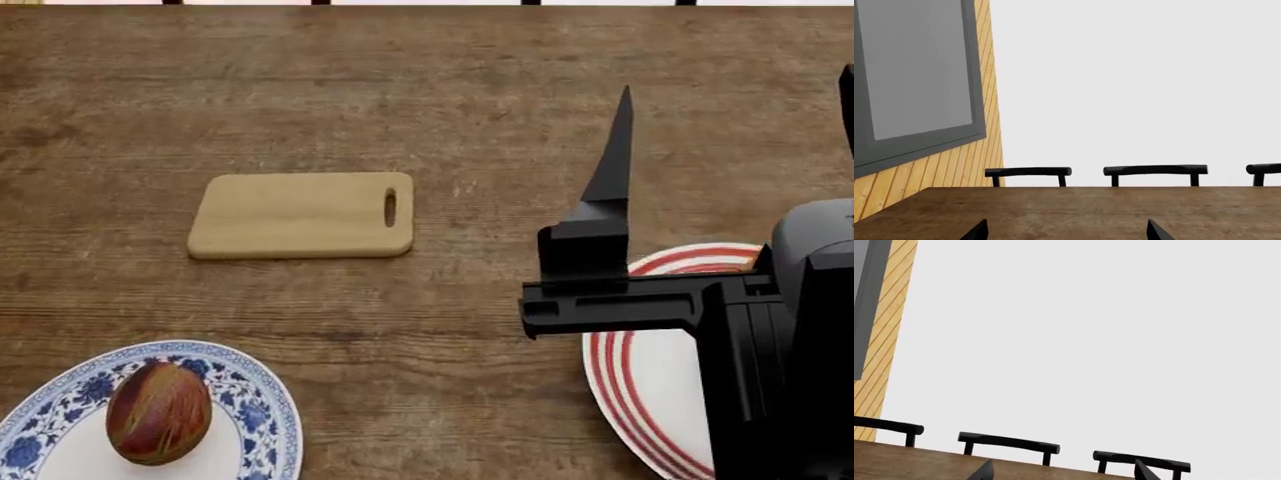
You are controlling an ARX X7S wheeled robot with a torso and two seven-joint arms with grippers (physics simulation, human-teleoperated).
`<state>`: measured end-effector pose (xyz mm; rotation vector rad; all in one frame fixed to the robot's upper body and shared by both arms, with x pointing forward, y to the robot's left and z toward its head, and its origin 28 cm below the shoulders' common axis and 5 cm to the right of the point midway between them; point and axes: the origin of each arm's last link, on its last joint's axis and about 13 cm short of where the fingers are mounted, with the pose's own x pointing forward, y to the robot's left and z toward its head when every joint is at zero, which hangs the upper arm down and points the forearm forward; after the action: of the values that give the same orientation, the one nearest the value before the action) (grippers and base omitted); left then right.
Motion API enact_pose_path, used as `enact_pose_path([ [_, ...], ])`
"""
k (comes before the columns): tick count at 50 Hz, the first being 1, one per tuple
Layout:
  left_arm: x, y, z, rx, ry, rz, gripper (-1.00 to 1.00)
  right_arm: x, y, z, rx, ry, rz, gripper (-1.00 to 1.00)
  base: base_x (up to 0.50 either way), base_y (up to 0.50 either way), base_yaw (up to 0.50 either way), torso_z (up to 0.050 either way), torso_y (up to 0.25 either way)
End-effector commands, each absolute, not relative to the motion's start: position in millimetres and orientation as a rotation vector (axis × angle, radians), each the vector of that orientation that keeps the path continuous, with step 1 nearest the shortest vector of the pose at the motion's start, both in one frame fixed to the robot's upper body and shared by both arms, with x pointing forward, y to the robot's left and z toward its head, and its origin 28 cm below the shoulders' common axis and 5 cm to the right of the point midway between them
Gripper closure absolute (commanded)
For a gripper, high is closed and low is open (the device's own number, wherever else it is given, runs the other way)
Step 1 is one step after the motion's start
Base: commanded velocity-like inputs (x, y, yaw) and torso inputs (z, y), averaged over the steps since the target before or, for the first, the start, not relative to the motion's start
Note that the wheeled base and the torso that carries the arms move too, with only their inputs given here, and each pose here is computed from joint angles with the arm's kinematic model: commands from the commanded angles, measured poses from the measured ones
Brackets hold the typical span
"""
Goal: Place all breads on the cutting board.
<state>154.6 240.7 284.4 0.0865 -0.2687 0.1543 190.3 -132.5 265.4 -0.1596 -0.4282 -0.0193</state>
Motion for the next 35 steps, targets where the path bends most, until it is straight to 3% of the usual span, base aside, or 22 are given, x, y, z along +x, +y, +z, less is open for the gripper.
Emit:
enact_pose_path([
  [1,154.3,240.8,284.7,0.086,-0.270,0.156,-1.00,189.6,-132.8,265.4,-0.162,-0.429,-0.020,-1.00,0.22,0.00,0.00,0.000,0.000],
  [35,154.5,241.6,283.6,0.081,-0.268,0.170,-1.00,188.6,-133.1,264.0,-0.174,-0.433,-0.019,-1.00,0.17,0.07,0.00,0.000,0.001],
])
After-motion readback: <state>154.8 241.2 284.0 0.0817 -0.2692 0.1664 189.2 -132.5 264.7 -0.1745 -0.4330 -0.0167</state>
